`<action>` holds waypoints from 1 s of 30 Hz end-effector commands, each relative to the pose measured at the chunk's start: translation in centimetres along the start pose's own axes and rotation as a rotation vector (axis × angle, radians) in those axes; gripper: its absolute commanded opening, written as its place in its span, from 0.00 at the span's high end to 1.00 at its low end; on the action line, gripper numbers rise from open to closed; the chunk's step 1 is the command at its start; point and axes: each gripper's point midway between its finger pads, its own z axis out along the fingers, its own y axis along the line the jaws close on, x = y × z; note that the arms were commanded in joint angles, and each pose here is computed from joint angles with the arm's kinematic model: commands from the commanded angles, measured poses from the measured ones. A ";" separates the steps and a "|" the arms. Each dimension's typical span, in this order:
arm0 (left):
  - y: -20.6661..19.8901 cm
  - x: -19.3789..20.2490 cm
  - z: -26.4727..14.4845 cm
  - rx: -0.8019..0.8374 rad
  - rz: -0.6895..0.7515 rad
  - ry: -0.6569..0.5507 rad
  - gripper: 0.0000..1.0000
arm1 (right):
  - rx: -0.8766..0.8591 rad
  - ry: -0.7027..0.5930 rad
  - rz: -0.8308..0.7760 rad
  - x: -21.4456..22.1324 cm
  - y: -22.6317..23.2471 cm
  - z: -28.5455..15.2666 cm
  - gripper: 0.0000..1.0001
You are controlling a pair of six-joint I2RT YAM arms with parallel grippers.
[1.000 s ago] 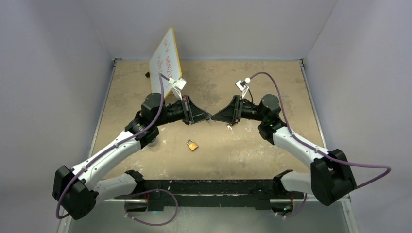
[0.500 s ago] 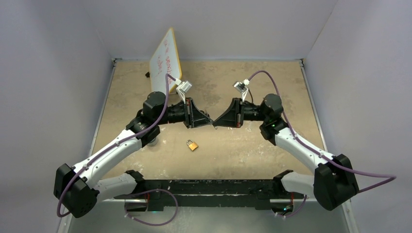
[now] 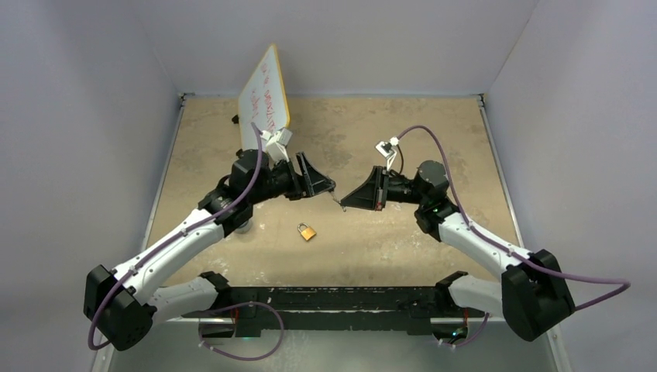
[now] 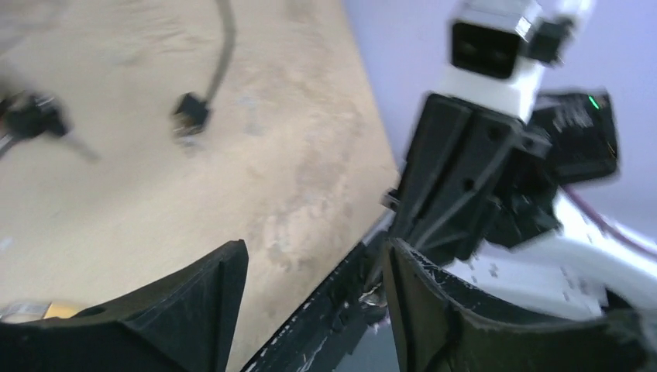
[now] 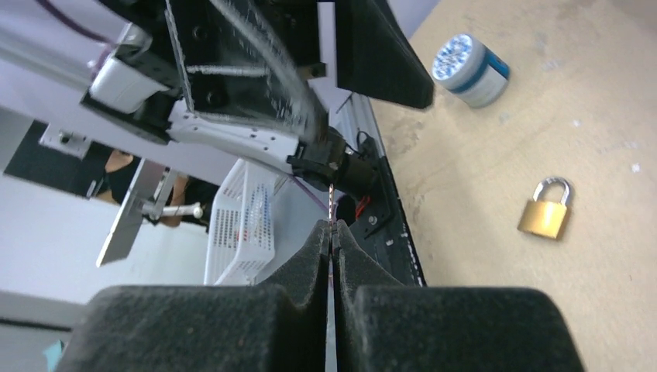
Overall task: Unlock with the key
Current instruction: Adjust the key, then pick up the lock from the center of the board.
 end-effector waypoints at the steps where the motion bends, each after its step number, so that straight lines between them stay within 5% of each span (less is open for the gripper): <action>1: 9.2 1.3 -2.8 -0.510 -0.262 -0.095 0.33 | 0.136 -0.086 0.088 0.7 -3.8 -0.3 1.00; 5: 14.0 6.5 -3.3 -0.755 -0.408 0.052 0.33 | 0.248 -0.092 0.168 2.8 -7.6 -0.8 1.00; 13: 17.7 11.4 -1.9 -0.981 -0.402 0.217 0.30 | 0.348 -0.083 0.227 4.9 -10.9 -1.3 1.00; 30: 21.1 12.8 0.4 -1.287 -0.372 0.199 0.30 | 0.463 -0.055 0.201 5.8 -13.3 -2.1 1.00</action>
